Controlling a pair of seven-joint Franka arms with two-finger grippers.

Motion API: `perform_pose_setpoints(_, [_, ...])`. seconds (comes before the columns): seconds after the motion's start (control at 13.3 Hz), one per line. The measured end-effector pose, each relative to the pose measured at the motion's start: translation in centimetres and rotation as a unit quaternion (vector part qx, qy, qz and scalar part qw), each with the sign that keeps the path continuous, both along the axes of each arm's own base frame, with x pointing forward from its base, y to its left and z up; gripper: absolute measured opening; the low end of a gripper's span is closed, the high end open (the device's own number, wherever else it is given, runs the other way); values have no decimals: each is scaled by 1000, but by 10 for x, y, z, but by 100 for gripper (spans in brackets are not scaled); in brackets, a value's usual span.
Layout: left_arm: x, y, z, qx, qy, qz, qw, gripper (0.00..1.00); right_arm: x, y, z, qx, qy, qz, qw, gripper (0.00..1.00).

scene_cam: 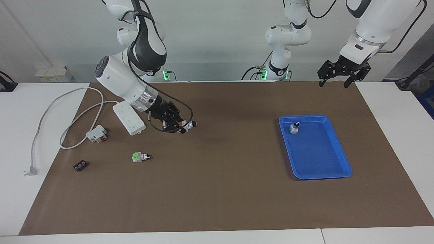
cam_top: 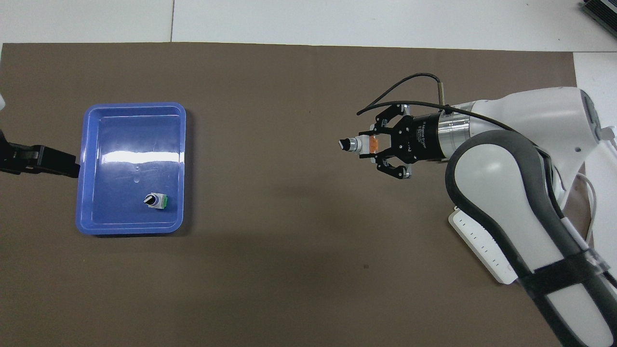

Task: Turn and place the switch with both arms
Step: 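Lift the switch with the right gripper while the left gripper reaches over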

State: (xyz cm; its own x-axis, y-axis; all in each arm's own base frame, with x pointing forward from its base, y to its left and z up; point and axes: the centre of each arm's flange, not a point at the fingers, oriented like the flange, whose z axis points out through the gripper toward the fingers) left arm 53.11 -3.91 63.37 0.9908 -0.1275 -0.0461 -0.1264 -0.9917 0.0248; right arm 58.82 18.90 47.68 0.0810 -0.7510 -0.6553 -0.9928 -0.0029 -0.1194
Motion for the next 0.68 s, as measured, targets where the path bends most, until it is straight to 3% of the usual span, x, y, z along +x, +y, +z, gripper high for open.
perform_pose_setpoints(0.3, [-7,-10,-18,-6,3,-8,1000,100,-14,69,43,42,22,-13,999,41])
perform_pose_setpoints(0.53, [-11,-28,-20,-83,6,11,997,99,-29,122,72,61,2,-27,998,41])
perform_pose_setpoints(0.68, [-10,-40,-16,-138,4,69,988,99,-39,144,77,68,14,-42,997,41])
